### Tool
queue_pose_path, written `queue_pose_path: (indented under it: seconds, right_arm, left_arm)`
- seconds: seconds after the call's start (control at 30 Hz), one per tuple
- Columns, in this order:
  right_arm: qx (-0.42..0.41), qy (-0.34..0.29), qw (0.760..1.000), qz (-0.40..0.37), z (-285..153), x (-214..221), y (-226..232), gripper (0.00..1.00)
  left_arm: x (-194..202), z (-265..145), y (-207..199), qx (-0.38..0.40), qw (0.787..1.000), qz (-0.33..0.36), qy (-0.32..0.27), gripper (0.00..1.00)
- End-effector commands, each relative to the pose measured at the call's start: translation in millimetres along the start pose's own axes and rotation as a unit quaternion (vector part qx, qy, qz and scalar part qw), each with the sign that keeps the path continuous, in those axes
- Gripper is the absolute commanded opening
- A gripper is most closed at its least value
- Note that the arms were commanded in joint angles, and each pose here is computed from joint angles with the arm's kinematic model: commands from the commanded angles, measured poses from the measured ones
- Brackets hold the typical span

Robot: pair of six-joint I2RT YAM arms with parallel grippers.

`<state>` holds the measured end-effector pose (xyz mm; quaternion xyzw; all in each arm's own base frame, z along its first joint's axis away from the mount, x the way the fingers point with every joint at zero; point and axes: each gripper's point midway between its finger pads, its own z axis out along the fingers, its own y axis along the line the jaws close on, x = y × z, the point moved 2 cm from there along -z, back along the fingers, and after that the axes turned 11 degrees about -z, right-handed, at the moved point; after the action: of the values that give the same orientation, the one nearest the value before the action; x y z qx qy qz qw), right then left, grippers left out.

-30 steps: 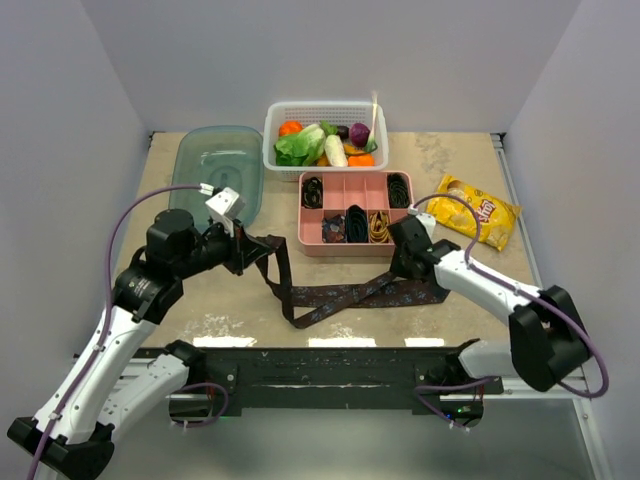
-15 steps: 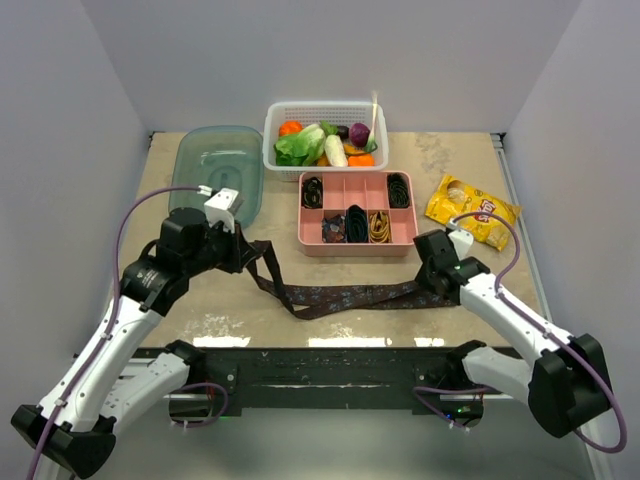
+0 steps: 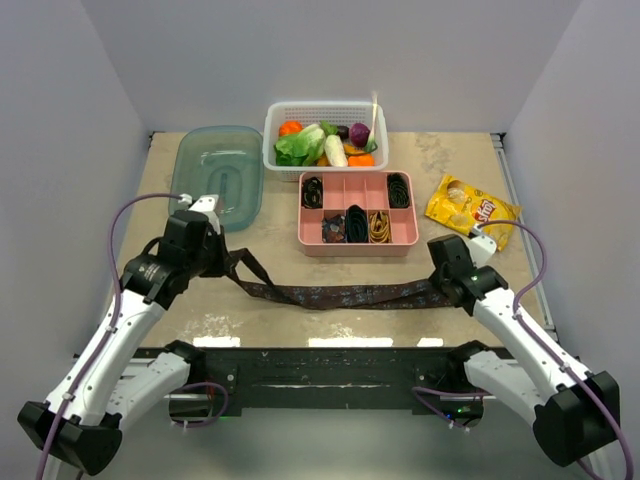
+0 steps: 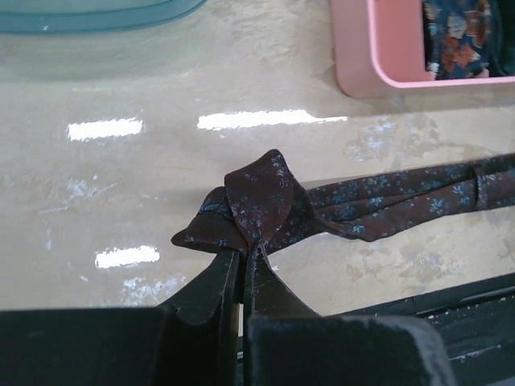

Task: Roll the ties
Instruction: Flatten out the tie at the center of the board.

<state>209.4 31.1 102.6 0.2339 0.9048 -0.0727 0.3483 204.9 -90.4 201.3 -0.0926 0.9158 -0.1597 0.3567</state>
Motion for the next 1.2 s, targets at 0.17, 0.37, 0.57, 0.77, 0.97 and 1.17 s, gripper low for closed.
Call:
queue_pose_path:
  seconds: [0.17,0.37,0.57,0.77,0.97,1.17]
  right_arm:
    - [0.033,-0.039,0.997,0.054,-5,-8,-20,0.00]
    - [0.034,-0.034,0.997,0.062,-2,-4,-21,0.03]
    - [0.012,0.000,0.999,0.030,7,7,-8,0.37]
    - [-0.017,-0.013,1.000,0.005,-3,-12,6,0.68]
    - [-0.116,0.001,0.991,-0.066,-9,-31,54,0.73]
    - [-0.157,0.040,0.960,-0.230,-14,-7,130,0.71]
  left_arm:
    - [5,-1,29,-0.080,0.996,-0.044,-0.010,0.00]
    - [17,6,36,-0.093,0.994,-0.048,0.008,0.00]
    - [19,10,37,-0.097,0.994,-0.047,0.015,0.00]
    - [18,9,39,-0.103,0.993,-0.048,0.010,0.00]
    - [19,9,41,-0.107,0.993,-0.050,0.010,0.00]
    - [22,7,49,-0.135,0.989,-0.063,0.011,0.00]
